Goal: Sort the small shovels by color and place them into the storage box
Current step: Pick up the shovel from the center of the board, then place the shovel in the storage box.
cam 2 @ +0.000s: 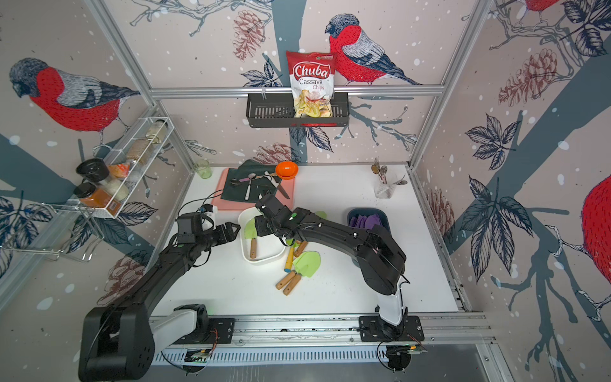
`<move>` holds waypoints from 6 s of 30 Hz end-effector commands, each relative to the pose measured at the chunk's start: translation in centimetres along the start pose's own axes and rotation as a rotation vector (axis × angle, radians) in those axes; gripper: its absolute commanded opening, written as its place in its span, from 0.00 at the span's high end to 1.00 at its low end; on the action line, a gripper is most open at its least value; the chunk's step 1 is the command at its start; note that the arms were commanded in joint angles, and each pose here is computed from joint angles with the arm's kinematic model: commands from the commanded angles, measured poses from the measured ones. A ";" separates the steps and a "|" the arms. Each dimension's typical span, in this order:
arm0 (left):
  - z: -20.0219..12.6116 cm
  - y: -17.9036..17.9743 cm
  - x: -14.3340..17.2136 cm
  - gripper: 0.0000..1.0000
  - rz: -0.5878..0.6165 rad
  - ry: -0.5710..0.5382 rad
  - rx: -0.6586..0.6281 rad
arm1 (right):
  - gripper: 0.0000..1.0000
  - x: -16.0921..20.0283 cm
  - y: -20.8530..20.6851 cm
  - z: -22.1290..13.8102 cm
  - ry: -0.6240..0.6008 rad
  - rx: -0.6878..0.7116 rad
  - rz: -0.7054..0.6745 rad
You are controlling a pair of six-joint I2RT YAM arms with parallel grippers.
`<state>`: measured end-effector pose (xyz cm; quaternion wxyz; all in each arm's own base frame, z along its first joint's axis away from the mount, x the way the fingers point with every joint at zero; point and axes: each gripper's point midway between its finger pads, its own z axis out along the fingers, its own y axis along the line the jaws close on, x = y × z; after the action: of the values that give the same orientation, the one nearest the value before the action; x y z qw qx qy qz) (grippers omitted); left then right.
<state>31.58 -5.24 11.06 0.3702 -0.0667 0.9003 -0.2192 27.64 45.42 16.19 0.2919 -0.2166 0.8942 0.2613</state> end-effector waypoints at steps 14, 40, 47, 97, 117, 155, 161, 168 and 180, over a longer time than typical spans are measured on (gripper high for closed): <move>-2.7 -2.8 -1.9 0.06 0.140 -0.124 0.099 | 0.46 0.4 1.1 -1.2 -0.108 -0.124 -0.047; -2.9 -3.3 -1.2 0.05 0.200 -0.132 0.142 | 0.49 9.0 -8.4 -6.9 0.020 0.151 0.220; -3.0 -3.7 -1.3 0.05 0.189 -0.120 0.156 | 0.48 14.2 -11.3 -7.9 0.100 0.210 0.316; -3.9 -4.8 0.6 0.04 0.247 -0.186 0.234 | 0.63 9.9 -20.8 2.5 0.363 0.400 0.377; -2.0 -3.8 0.6 0.04 0.161 -0.123 0.214 | 0.96 4.6 -19.2 -2.1 0.210 0.411 0.278; 0.7 2.3 0.0 0.04 -0.159 -0.048 0.016 | 0.91 6.4 -5.7 9.2 0.382 0.176 0.111; 0.8 2.1 0.1 0.05 -0.164 -0.045 0.030 | 0.91 6.9 -5.2 9.2 0.392 0.181 0.102; 0.8 2.1 0.3 0.05 -0.164 -0.040 0.033 | 0.84 6.9 -6.4 9.3 0.383 0.227 0.115; 0.9 2.0 0.4 0.05 -0.164 -0.034 0.040 | 0.66 7.0 -7.0 9.8 0.380 0.237 0.122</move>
<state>31.57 -3.85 8.83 0.3558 -0.1402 0.8863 -0.2611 30.11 44.23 2.68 0.1217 -0.1776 0.9680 0.1290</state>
